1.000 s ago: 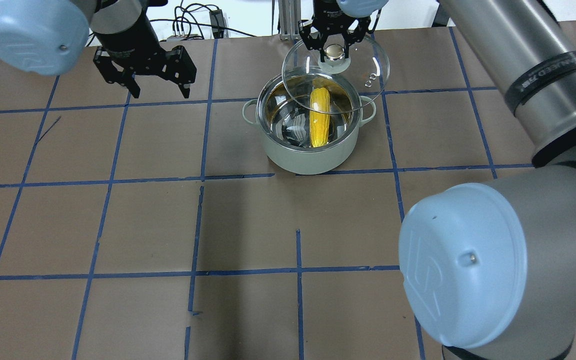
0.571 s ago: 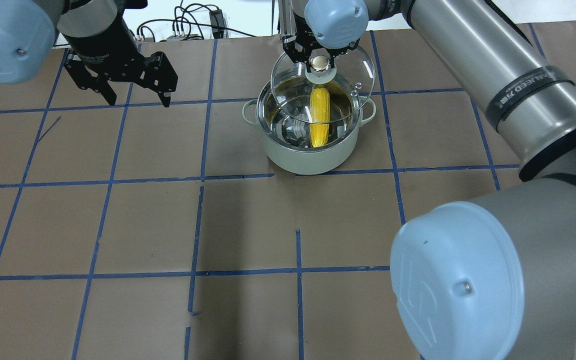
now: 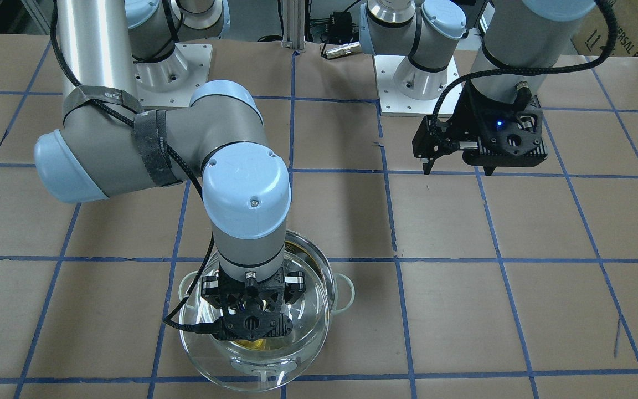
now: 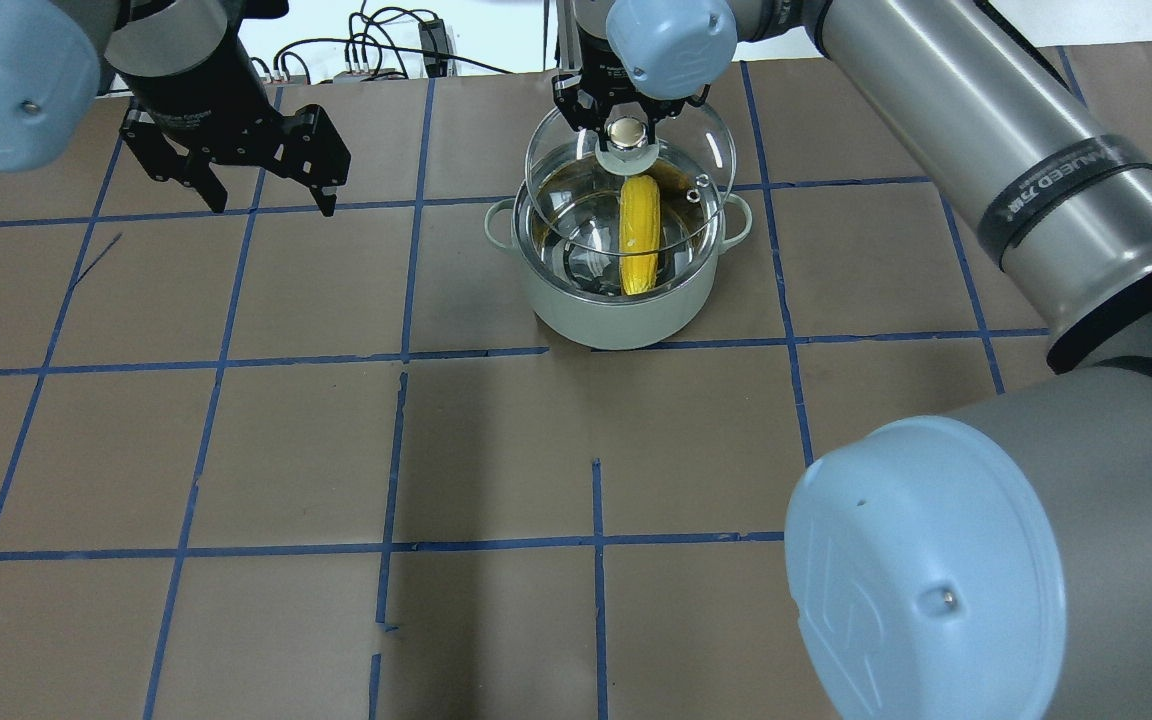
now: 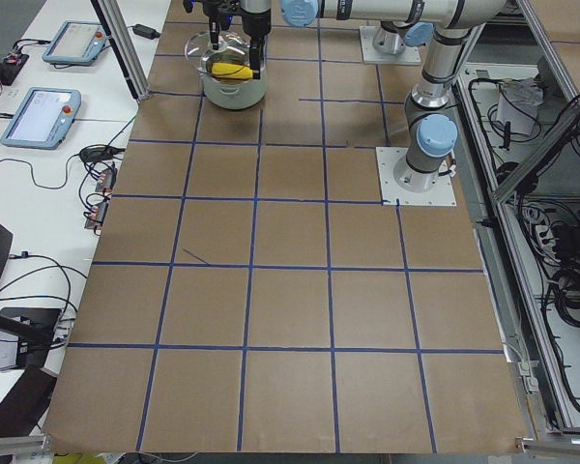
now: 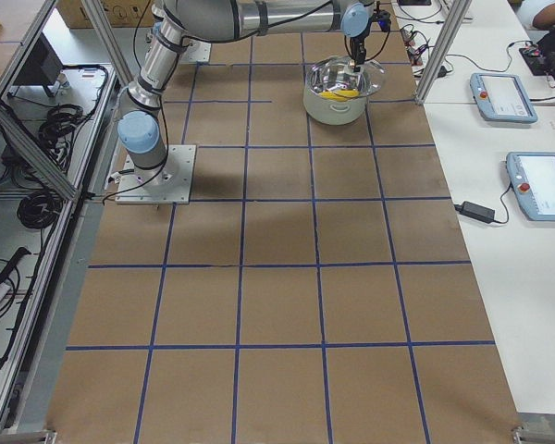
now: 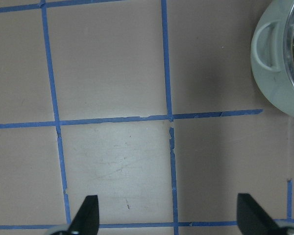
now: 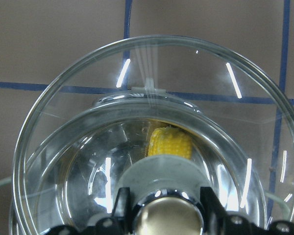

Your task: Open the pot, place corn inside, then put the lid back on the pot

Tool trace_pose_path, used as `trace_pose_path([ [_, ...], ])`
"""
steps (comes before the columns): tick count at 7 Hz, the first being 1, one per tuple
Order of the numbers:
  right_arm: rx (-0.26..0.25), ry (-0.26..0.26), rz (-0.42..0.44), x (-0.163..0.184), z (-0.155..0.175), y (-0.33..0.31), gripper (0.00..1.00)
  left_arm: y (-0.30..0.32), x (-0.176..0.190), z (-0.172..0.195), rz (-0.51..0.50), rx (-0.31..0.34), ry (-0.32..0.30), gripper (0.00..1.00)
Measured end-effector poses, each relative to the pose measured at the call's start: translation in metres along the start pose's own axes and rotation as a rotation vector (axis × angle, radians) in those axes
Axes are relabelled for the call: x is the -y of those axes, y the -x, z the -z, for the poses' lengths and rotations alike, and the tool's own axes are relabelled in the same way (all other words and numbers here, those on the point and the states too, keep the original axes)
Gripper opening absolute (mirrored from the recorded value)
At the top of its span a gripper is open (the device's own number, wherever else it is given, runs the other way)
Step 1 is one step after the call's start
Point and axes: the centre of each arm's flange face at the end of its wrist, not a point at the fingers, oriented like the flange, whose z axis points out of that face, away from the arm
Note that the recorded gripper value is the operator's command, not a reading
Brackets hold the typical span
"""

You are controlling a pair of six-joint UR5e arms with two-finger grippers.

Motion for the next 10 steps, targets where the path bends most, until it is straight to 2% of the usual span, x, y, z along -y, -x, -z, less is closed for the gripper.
trace_pose_path([
  [2, 0.025, 0.033, 0.002, -0.006, -0.001, 0.002, 0.05, 0.001, -0.003, -0.002, 0.001, -0.001, 0.027, 1.00],
  [5, 0.028, 0.081, 0.004, -0.022, -0.012, -0.001, 0.05, -0.001, -0.006, -0.002, 0.000, -0.005, 0.046, 1.00],
  [10, 0.034, 0.082, 0.004, -0.026, -0.010, 0.000, 0.05, 0.001, -0.005, -0.004, 0.004, -0.005, 0.048, 1.00],
])
